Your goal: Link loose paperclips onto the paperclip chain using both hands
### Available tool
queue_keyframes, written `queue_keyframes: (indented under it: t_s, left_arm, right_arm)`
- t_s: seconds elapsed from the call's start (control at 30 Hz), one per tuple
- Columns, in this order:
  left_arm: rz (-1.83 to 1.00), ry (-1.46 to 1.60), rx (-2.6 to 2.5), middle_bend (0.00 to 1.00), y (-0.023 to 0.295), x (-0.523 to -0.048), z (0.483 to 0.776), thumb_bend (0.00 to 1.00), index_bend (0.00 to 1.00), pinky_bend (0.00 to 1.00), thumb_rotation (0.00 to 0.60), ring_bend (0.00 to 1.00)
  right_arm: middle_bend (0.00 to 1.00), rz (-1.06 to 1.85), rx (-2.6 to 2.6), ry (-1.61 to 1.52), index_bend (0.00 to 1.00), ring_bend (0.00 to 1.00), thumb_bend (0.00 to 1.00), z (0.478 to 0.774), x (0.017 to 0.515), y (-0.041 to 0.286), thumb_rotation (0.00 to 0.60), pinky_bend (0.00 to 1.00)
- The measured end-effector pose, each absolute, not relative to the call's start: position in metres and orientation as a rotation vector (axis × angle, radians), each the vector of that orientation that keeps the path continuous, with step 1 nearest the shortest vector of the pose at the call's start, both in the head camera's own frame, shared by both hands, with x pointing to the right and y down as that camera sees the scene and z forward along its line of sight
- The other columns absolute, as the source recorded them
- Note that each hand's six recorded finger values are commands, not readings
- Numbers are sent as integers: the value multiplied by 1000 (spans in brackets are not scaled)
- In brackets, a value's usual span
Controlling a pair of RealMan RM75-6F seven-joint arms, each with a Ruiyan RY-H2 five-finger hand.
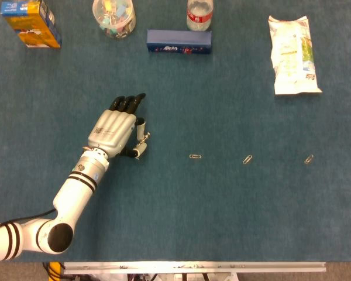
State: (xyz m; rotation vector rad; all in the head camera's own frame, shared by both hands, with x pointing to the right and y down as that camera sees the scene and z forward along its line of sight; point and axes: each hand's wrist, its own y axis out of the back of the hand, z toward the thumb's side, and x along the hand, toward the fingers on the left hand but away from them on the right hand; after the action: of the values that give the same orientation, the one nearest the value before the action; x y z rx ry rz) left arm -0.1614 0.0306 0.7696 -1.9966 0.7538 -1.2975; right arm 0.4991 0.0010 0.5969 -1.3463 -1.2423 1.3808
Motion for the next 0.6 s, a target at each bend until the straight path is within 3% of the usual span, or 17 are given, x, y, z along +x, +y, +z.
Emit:
queue_keyframes:
  t_s: [0.23, 0.6]
  left_arm:
    - [-1290, 742, -1994, 0, 29, -157, 769, 326, 584, 0, 600, 0]
    - [-1190, 745, -1951, 0, 0, -133, 739, 326, 585, 0, 600, 0]
  right_arm:
    - [288, 1376, -1340, -1249, 334, 213, 12, 594, 500, 2, 600, 464]
    - [288, 1349, -1319, -1272, 334, 214, 13, 583, 503, 3, 600, 464]
